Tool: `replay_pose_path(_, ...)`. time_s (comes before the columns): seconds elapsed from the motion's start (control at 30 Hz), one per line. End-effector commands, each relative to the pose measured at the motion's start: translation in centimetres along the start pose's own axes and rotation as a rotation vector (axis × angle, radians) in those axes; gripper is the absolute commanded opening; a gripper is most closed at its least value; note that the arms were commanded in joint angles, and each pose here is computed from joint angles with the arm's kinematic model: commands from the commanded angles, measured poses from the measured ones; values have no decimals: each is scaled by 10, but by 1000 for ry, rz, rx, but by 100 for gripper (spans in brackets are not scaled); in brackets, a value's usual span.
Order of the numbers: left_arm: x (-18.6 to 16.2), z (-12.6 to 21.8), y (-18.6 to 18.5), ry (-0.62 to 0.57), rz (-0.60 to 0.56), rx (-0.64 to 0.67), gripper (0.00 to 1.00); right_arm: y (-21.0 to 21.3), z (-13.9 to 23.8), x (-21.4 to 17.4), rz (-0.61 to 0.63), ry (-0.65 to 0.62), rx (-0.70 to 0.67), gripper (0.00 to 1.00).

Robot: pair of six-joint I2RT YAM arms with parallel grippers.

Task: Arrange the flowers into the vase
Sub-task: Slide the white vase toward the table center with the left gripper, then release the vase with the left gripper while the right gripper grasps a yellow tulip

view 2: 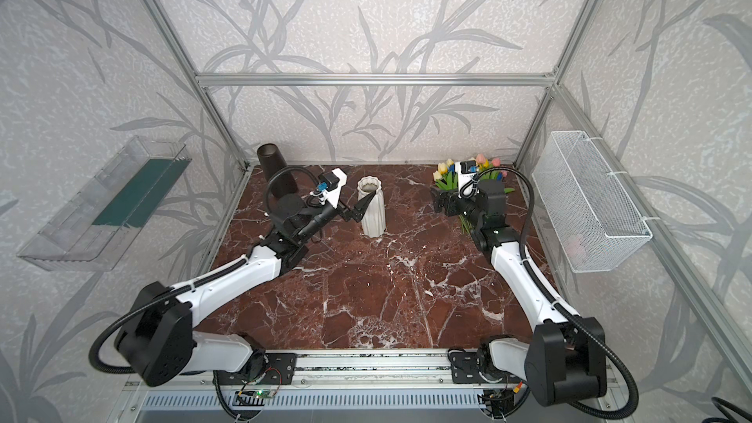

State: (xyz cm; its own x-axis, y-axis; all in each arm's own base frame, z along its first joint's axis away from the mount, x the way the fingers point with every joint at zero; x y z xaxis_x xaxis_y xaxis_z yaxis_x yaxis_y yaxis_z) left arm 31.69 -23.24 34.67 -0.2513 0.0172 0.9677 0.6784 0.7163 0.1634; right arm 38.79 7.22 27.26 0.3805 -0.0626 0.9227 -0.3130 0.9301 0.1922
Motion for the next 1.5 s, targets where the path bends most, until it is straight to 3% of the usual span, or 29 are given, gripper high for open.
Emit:
replay_pose_path(0.0,-13,27,-7,38,44,11,98,-30,-25,-29,-22,251,-91,67)
replay_pose_path(0.07,-30,45,-12,80,64,19,98,-47,-45,-41,-9,412,-143,51)
replay_pose_path(0.13,-53,61,-18,153,86,12,98,-65,-65,-53,-31,541,-168,40)
replay_pose_path(0.3,-93,81,-20,264,123,60,98,-78,-110,-71,-92,698,-106,32)
replay_pose_path(0.4,-110,86,-22,291,109,71,98,-87,-126,-88,-107,785,-113,21)
replay_pose_path(0.7,-130,80,-29,282,135,28,98,-111,-138,-116,-72,900,-214,24)
replay_pose_path(0.97,-134,78,-30,291,147,17,98,-119,-146,-141,-80,959,-215,27)
replay_pose_path(1.13,-139,81,-30,319,126,26,98,-122,-153,-146,-82,958,-216,25)
replay_pose_path(1.23,-139,84,-29,319,122,37,98,-120,-155,-148,-91,961,-198,17)
replay_pose_path(1.47,-139,85,-26,305,122,63,99,-99,-147,-127,-31,920,-155,10)
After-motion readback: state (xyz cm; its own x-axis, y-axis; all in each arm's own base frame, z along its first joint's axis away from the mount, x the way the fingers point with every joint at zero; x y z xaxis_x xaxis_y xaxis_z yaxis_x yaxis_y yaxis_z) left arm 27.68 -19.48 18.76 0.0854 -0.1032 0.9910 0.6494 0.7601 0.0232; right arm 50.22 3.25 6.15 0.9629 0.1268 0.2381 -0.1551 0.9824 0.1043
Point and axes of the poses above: each gripper's point midway between its finger pads, its own z axis back along the fingers, its own y axis along the line the jaws close on, x = y × z, the point moved 4 cm from there along z, back along the fingers, and after that the axes turned 1 degree about z, right-handed, at the moved point
